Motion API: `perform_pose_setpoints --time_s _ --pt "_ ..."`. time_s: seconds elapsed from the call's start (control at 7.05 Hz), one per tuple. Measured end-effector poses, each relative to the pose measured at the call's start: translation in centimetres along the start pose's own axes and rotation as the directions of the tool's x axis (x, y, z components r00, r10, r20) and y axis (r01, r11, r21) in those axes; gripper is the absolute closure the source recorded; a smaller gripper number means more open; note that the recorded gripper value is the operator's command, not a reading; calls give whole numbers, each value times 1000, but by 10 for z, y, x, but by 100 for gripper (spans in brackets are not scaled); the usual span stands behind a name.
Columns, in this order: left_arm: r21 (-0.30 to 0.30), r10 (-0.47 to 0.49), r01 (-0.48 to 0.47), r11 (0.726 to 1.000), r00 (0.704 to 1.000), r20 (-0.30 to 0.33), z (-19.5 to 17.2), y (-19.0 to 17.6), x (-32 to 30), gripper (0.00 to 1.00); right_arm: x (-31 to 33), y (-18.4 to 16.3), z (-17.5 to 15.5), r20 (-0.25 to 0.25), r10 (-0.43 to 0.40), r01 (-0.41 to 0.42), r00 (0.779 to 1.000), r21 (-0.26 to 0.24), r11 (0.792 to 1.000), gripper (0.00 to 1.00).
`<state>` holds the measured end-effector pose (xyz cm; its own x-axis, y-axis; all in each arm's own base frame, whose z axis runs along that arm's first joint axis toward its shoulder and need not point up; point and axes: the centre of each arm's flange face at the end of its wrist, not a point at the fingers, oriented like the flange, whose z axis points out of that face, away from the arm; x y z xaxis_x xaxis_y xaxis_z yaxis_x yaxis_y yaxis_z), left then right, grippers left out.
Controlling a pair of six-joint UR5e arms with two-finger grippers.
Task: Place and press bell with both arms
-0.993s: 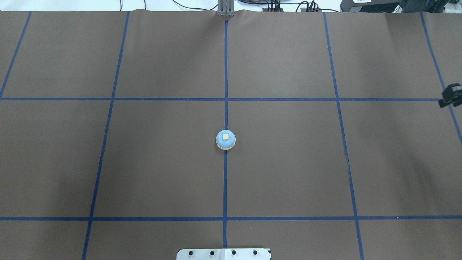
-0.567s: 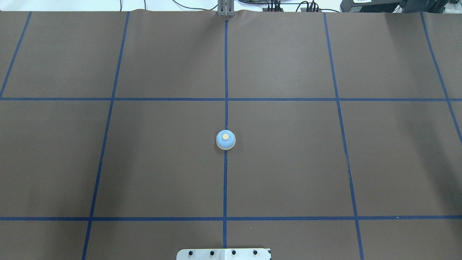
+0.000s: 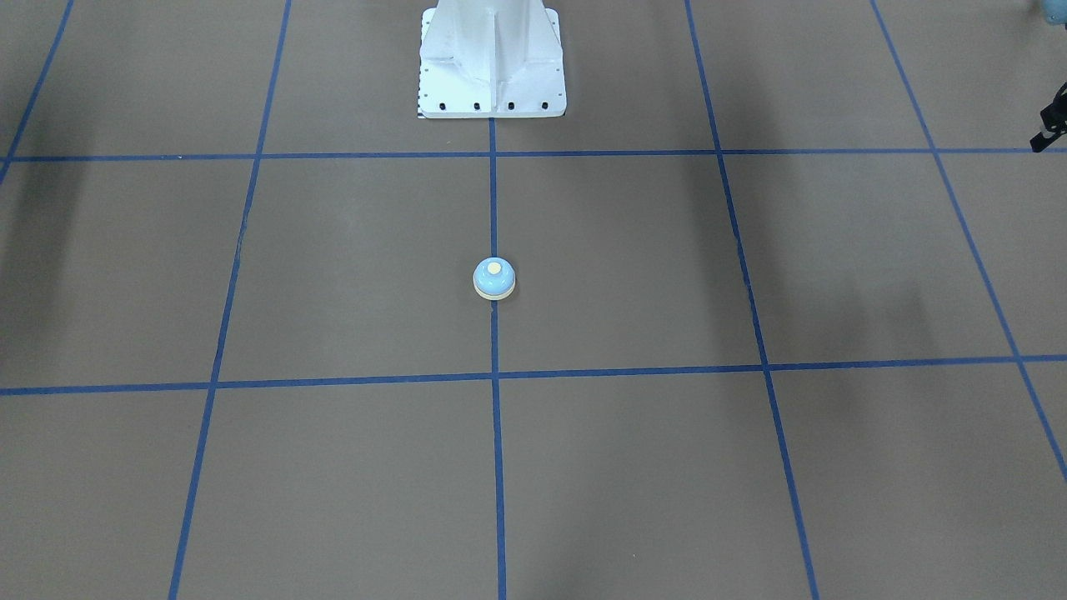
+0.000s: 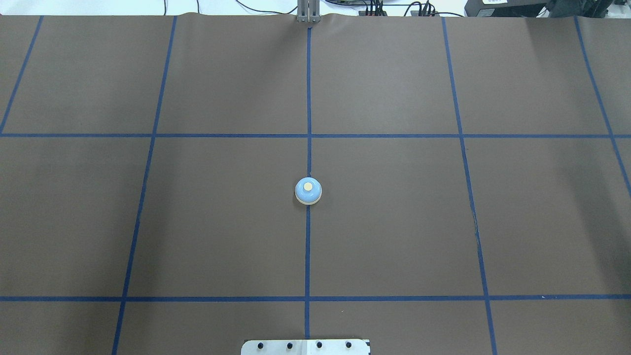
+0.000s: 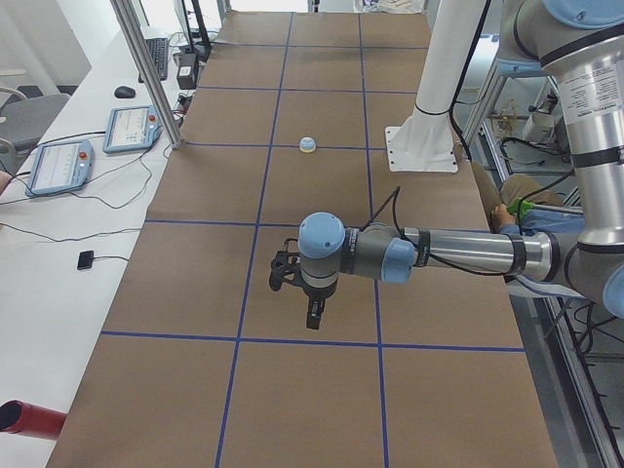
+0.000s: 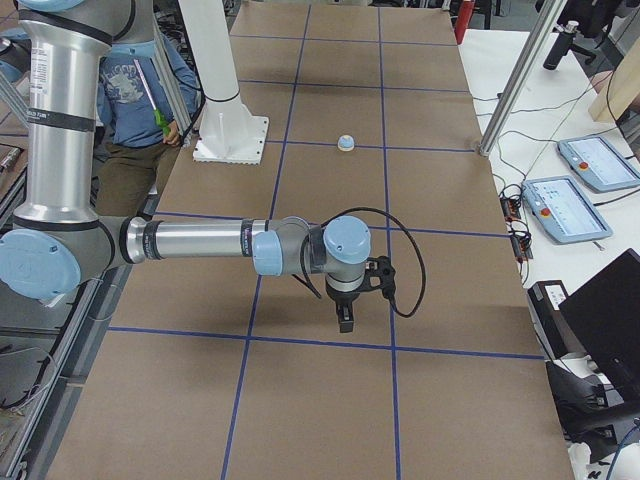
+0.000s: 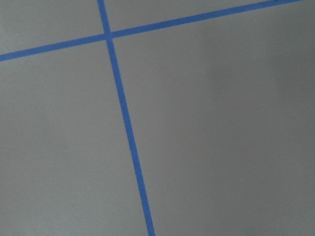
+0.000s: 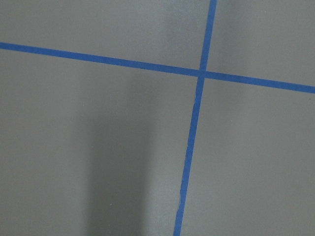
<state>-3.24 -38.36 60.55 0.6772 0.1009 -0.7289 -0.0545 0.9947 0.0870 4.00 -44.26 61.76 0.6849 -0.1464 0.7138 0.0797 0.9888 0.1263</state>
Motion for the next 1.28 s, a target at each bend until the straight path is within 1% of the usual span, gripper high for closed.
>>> perform_pose_setpoints --time_s 0.14,0.43,0.99,1.28 --pt "-11 -39 39 999 999 -8 -9 -4 0 1 -6 -4 -3 -3 -9 9 1000 6 1000 0" --pt "-34 -81 80 996 997 -17 -7 -3 -7 0 -17 -8 -3 -10 -24 24 1000 2 1000 0" --pt "-28 -80 80 996 997 -10 -7 -2 -12 0 -24 -10 -5 -14 -33 33 999 6 999 0" --pt "-24 -75 74 997 997 -9 -9 -3 -11 0 -23 -9 -5 -24 -33 33 999 5 999 0"
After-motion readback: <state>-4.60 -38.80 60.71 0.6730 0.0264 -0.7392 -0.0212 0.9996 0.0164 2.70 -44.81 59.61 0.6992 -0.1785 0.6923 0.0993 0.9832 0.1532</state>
